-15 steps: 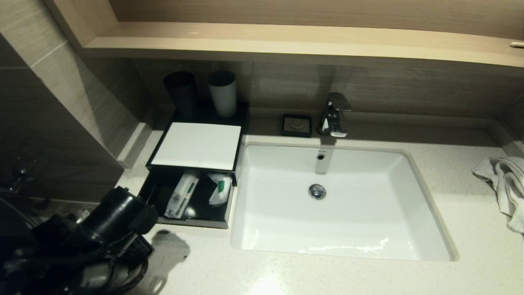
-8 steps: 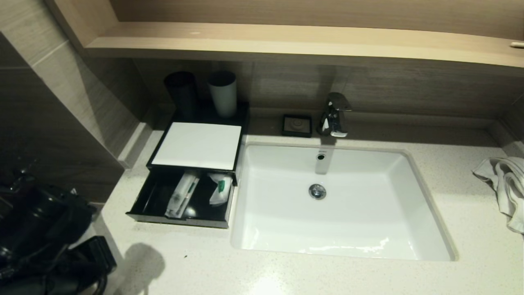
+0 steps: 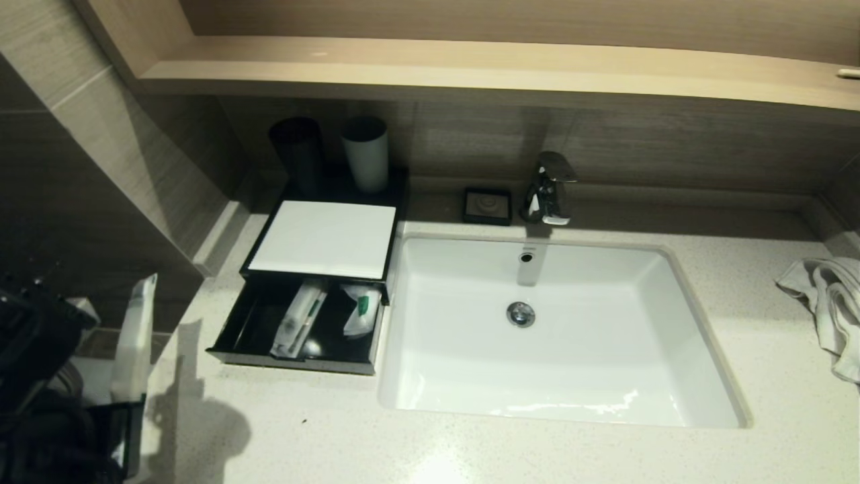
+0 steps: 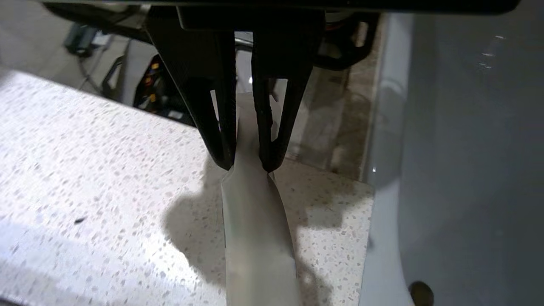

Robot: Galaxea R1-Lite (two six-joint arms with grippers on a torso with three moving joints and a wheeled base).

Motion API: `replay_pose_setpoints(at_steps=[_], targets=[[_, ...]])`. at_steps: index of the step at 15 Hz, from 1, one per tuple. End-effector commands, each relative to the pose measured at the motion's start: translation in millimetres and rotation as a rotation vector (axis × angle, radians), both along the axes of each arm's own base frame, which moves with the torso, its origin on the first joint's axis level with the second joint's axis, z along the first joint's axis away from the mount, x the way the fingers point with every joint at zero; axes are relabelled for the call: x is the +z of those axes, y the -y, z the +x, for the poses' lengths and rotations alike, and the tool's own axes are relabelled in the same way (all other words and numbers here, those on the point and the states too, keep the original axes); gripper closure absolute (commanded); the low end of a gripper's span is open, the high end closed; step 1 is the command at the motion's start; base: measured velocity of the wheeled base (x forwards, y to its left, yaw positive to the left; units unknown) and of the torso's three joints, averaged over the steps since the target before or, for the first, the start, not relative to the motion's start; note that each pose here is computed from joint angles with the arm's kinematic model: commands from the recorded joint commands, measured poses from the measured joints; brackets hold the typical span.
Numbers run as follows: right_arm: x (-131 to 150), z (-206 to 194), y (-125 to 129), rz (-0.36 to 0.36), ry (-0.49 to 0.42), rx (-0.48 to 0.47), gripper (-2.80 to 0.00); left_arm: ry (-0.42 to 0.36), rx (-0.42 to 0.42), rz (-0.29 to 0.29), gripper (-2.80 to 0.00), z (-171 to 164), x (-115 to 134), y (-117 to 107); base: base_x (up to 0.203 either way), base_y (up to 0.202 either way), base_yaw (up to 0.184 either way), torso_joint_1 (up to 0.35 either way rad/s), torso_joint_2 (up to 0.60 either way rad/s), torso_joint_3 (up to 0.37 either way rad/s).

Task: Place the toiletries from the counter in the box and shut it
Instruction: Place the bathroom toiletry into the drawer

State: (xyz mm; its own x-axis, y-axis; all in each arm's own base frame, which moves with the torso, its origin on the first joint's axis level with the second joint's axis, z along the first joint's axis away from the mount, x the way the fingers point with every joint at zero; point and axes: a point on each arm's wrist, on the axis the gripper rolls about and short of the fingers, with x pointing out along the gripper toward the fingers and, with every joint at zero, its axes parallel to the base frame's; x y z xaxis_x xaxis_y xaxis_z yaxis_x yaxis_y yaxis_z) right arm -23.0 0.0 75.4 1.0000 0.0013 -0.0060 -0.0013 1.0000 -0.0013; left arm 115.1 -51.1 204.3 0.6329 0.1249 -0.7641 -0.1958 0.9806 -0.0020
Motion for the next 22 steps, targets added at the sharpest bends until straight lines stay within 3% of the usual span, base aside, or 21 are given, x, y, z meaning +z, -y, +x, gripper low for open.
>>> replay_pose_setpoints(at_steps=[1,4,6,9,15,22], targets=[[0,0,0,0.000,0.000,0.000,0.00,-0.009,-0.106,0.069,0.00,-6,2,-3,0.000,0.000,0.000,0.000,0.00,0.000],[0,0,0,0.000,0.000,0.000,0.00,-0.022,-0.227,0.077,0.00,-4,9,0,0.000,0.000,0.000,0.000,0.00,0.000],[0,0,0,0.000,0.000,0.000,0.00,-0.034,-0.257,0.077,0.00,-1,10,2,0.000,0.000,0.000,0.000,0.00,0.000],[0,0,0,0.000,0.000,0.000,0.00,-0.113,-0.303,0.046,0.00,0,10,4,0.000,0.000,0.000,0.000,0.00,0.000],[0,0,0,0.000,0.000,0.000,0.00,-0.253,-0.347,0.059,0.00,16,24,14,0.000,0.000,0.000,0.000,0.00,0.000],[0,0,0,0.000,0.000,0.000,0.00,-0.331,-0.356,0.066,0.00,37,16,26,0.000,0.000,0.000,0.000,0.00,0.000]])
